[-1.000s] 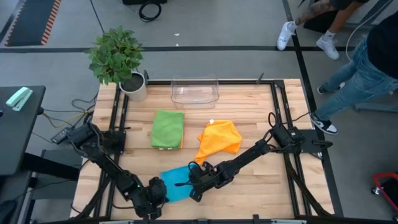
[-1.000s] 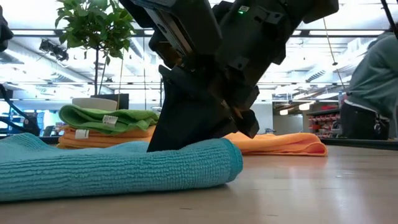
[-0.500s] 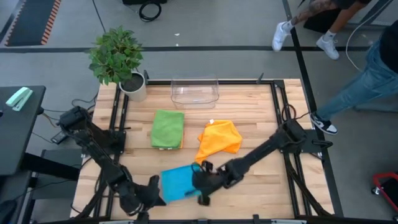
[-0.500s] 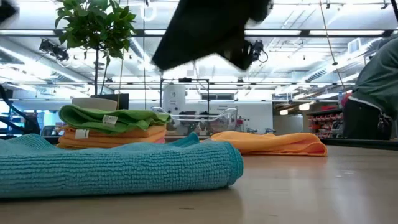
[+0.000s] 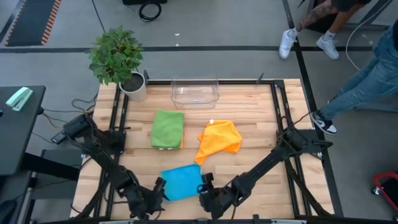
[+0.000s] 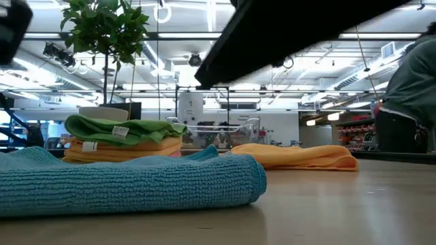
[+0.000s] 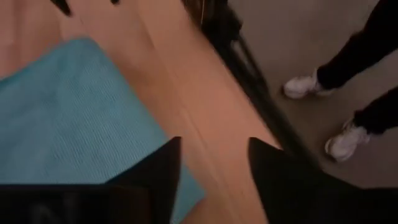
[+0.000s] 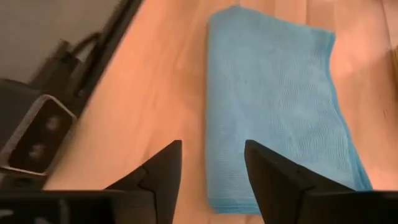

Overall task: Fold microfiber towels
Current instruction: Stack the folded blue microfiber cloth on top of the folded green microfiber cloth

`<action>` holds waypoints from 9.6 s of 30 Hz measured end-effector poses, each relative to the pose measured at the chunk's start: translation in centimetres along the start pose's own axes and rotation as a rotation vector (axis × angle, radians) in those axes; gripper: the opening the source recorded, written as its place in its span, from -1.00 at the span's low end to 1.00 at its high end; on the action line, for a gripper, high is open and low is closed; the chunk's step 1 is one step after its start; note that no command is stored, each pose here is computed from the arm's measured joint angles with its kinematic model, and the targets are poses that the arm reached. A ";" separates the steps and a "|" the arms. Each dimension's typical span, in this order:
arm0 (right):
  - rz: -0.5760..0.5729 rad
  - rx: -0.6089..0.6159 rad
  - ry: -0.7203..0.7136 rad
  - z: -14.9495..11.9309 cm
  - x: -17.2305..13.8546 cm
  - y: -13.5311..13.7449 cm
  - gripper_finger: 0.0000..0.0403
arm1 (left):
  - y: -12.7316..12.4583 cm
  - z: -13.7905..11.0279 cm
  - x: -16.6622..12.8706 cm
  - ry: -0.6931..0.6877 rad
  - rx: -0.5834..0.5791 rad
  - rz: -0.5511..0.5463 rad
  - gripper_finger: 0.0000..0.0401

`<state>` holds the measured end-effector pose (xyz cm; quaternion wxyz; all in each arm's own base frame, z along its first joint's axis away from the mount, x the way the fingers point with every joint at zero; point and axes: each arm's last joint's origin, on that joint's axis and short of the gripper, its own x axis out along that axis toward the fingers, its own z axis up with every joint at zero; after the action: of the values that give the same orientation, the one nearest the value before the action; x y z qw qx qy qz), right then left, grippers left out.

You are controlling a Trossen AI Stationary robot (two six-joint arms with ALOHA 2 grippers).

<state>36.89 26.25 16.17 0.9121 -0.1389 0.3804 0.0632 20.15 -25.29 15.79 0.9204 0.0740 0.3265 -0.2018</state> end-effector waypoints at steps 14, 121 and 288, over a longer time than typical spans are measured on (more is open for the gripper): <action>-0.042 -0.060 0.050 -2.2 3.1 -0.1 -0.07 | 0.2 -2.5 2.2 0.132 0.235 0.058 0.46; -0.148 -0.036 -0.259 2.6 0.4 -36.2 -0.96 | 12.7 0.1 0.0 -1.011 -1.020 1.136 -0.94; -0.259 0.502 -0.256 -2.8 3.3 -39.2 -1.00 | 20.3 -5.5 -11.9 0.074 -1.277 0.569 -0.96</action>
<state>45.99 -11.92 19.97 0.9589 0.0525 0.2454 -0.1322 17.13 -1.58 19.16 0.7891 -0.3920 0.3804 0.2810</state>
